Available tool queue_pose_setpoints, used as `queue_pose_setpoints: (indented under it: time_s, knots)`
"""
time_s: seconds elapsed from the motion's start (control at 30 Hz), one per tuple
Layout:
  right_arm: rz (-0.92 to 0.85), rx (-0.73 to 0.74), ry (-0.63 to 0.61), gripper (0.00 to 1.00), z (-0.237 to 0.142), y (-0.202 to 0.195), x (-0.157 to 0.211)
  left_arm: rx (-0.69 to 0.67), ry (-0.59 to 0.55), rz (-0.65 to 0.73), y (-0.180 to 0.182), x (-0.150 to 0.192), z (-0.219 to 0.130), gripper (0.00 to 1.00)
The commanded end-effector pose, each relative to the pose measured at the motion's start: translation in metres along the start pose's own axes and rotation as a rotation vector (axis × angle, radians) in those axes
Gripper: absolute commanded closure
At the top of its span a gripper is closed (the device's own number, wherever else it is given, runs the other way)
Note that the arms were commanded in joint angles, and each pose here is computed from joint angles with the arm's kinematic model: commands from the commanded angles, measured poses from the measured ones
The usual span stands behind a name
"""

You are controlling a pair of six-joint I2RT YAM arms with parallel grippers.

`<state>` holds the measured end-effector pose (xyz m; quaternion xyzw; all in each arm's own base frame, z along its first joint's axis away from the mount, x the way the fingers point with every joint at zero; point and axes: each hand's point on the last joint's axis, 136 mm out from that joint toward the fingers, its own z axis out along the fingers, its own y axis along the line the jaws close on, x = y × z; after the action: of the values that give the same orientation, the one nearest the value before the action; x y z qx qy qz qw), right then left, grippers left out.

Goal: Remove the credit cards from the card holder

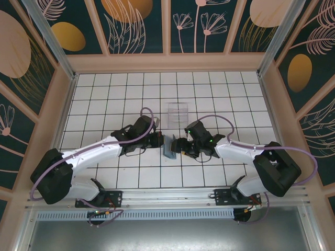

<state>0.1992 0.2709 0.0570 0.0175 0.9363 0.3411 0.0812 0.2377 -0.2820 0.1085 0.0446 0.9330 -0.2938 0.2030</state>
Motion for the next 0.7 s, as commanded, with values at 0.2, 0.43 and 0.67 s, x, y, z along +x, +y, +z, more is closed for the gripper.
queue_pose_setpoints:
  time_s: [0.2,0.43,0.67]
  knots:
    - [0.003,0.087,-0.021,0.56,-0.002,-0.018,-0.002,-0.094,0.011,0.026,0.016,0.0,0.003,1.0]
    - [-0.01,0.14,-0.043,0.74,-0.005,-0.026,-0.007,-0.129,0.004,0.037,0.02,-0.003,0.0,1.0]
    - [-0.044,0.173,-0.053,0.88,-0.008,-0.027,-0.011,-0.222,0.062,0.052,0.042,0.01,0.008,1.0]
